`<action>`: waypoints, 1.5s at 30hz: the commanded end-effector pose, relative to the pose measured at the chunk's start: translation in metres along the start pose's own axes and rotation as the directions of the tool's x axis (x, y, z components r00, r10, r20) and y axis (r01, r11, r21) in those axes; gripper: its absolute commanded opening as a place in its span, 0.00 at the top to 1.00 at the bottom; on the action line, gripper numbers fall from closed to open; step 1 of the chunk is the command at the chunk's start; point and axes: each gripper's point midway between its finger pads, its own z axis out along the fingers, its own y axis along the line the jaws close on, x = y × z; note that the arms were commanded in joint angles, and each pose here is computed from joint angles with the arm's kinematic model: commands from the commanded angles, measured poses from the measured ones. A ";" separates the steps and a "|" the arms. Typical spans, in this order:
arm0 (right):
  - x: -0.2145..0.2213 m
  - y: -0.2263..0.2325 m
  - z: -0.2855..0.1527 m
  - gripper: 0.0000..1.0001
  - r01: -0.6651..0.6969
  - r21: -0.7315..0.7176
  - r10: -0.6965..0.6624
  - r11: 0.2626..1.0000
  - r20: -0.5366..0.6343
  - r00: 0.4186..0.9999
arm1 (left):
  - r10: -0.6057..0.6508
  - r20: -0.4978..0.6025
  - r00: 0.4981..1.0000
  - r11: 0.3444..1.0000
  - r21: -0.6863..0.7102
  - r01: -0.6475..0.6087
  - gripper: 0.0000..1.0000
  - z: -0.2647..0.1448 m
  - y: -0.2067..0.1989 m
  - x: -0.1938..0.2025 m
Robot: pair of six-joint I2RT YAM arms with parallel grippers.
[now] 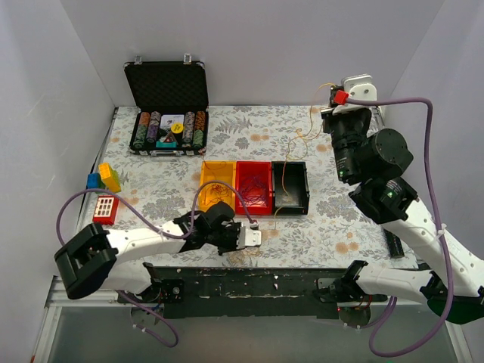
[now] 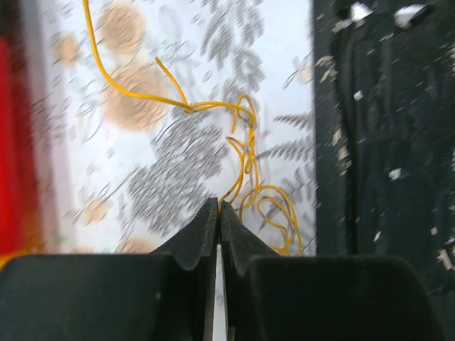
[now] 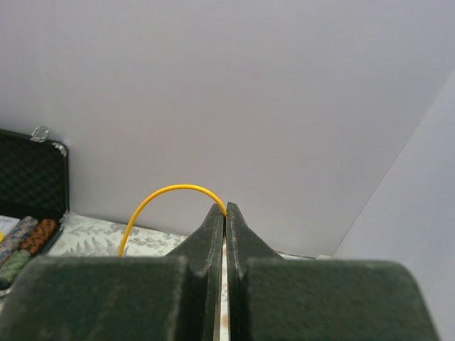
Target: Untangle the cables
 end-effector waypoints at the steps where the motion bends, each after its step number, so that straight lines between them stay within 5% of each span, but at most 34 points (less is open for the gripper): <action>1: -0.050 -0.061 -0.013 0.99 -0.056 0.179 0.035 0.982 0.115 0.993 | 0.027 -0.134 0.991 0.976 -0.210 -0.055 1.00 -0.047 0.037 0.019; 9: -0.071 -0.087 -0.017 0.99 -0.046 0.269 0.005 0.962 0.149 0.989 | -0.017 -0.178 0.984 0.936 -0.349 -0.047 1.00 -0.121 0.036 0.055; 18: -0.105 -0.110 -0.011 0.99 0.044 0.380 -0.111 0.924 0.156 0.981 | -0.054 -0.446 0.893 0.912 -0.387 -0.138 1.00 -0.126 0.015 0.156; 27: -0.139 -0.159 -0.029 0.99 0.054 0.525 -0.178 0.849 0.187 0.966 | -0.153 -0.465 0.872 0.873 -0.477 -0.101 1.00 -0.127 0.036 0.165; 32: -0.122 -0.127 -0.008 0.99 0.043 0.415 -0.126 0.909 0.175 0.976 | -0.121 -0.329 0.937 0.851 -0.520 -0.072 1.00 -0.129 0.056 0.119; 37: -0.092 -0.094 0.008 0.99 0.069 0.334 -0.122 0.940 0.139 0.983 | 0.042 -0.155 0.987 0.818 -0.561 -0.123 1.00 -0.152 0.080 0.039; 45: -0.080 -0.078 0.020 0.99 0.081 0.311 -0.128 0.947 0.133 0.983 | 0.292 -0.076 0.953 0.770 -0.572 -0.282 1.00 -0.188 0.076 -0.024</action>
